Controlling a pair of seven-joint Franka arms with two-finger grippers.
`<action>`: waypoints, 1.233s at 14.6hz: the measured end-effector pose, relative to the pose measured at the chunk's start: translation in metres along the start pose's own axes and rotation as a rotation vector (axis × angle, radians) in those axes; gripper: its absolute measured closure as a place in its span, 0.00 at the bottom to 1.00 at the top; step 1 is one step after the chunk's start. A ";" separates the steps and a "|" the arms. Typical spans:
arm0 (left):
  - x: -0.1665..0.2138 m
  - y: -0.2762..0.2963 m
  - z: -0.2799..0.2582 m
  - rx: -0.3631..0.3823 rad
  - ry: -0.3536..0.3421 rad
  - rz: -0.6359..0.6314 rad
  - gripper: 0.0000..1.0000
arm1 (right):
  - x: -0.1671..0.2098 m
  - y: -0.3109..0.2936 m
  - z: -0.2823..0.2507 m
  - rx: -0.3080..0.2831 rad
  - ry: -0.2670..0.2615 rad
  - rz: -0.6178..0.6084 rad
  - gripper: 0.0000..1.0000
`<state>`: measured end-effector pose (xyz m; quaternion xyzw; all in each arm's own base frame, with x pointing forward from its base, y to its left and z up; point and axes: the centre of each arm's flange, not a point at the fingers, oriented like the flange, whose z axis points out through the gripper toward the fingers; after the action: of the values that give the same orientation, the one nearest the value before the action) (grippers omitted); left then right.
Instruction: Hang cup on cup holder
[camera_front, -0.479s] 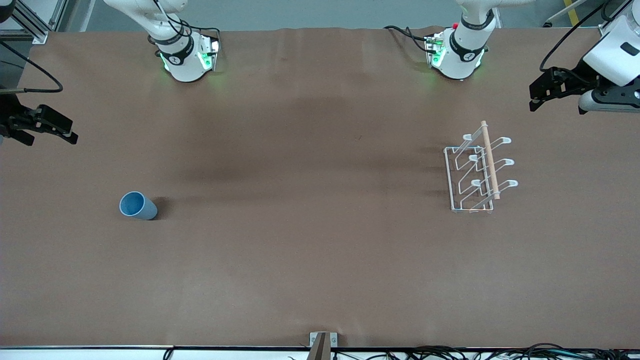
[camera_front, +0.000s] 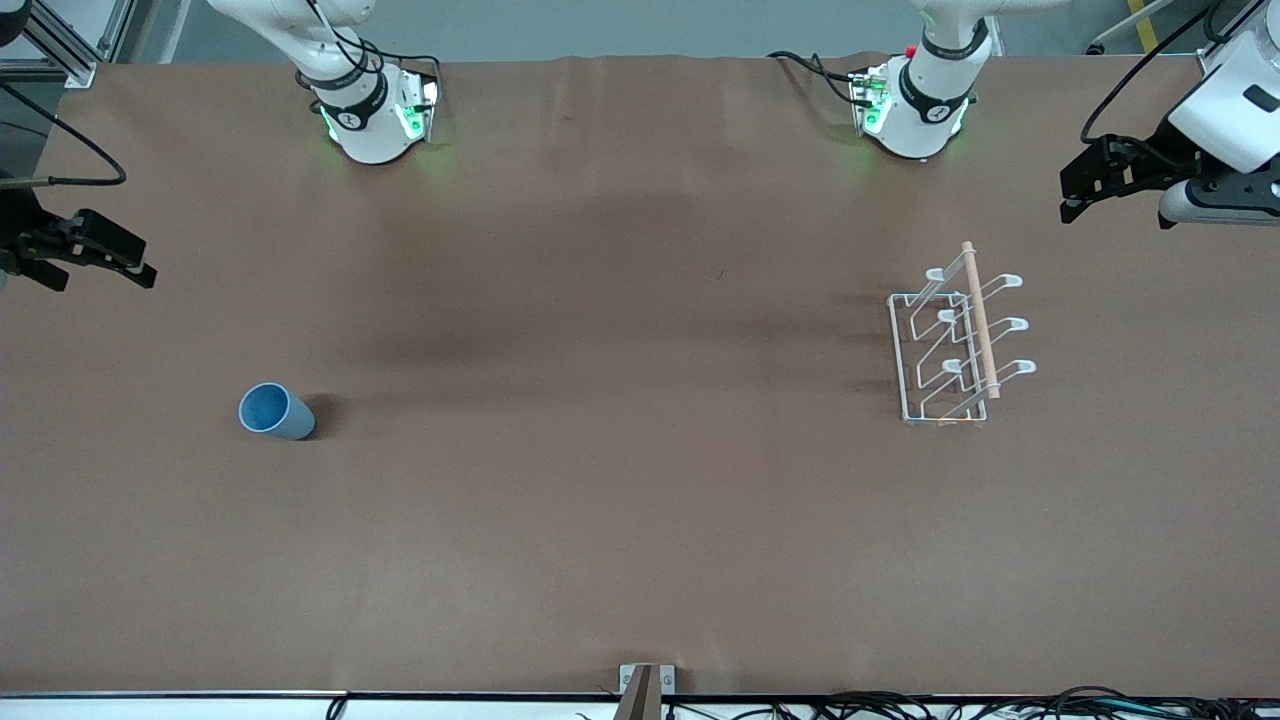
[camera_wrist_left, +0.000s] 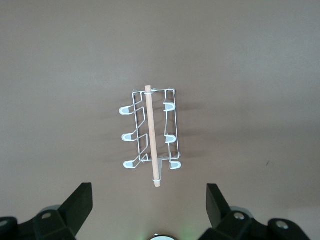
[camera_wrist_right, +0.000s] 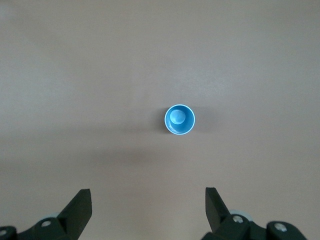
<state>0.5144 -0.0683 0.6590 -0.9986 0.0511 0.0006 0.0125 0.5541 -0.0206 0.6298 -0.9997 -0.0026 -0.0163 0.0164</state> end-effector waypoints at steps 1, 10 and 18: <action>0.000 0.000 -0.001 0.000 0.002 -0.001 0.00 | 0.000 0.001 0.001 0.000 -0.001 0.001 0.00; 0.005 -0.011 0.000 -0.002 0.006 -0.017 0.00 | 0.053 0.072 0.116 0.028 -0.078 0.098 0.00; 0.005 -0.011 0.000 -0.003 0.006 -0.016 0.00 | 0.084 0.119 0.275 0.065 -0.192 0.108 0.04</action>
<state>0.5208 -0.0583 0.6595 -0.9990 0.0432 -0.0022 0.0111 0.6477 -0.1298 0.3540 -0.9943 0.0492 0.0807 0.0492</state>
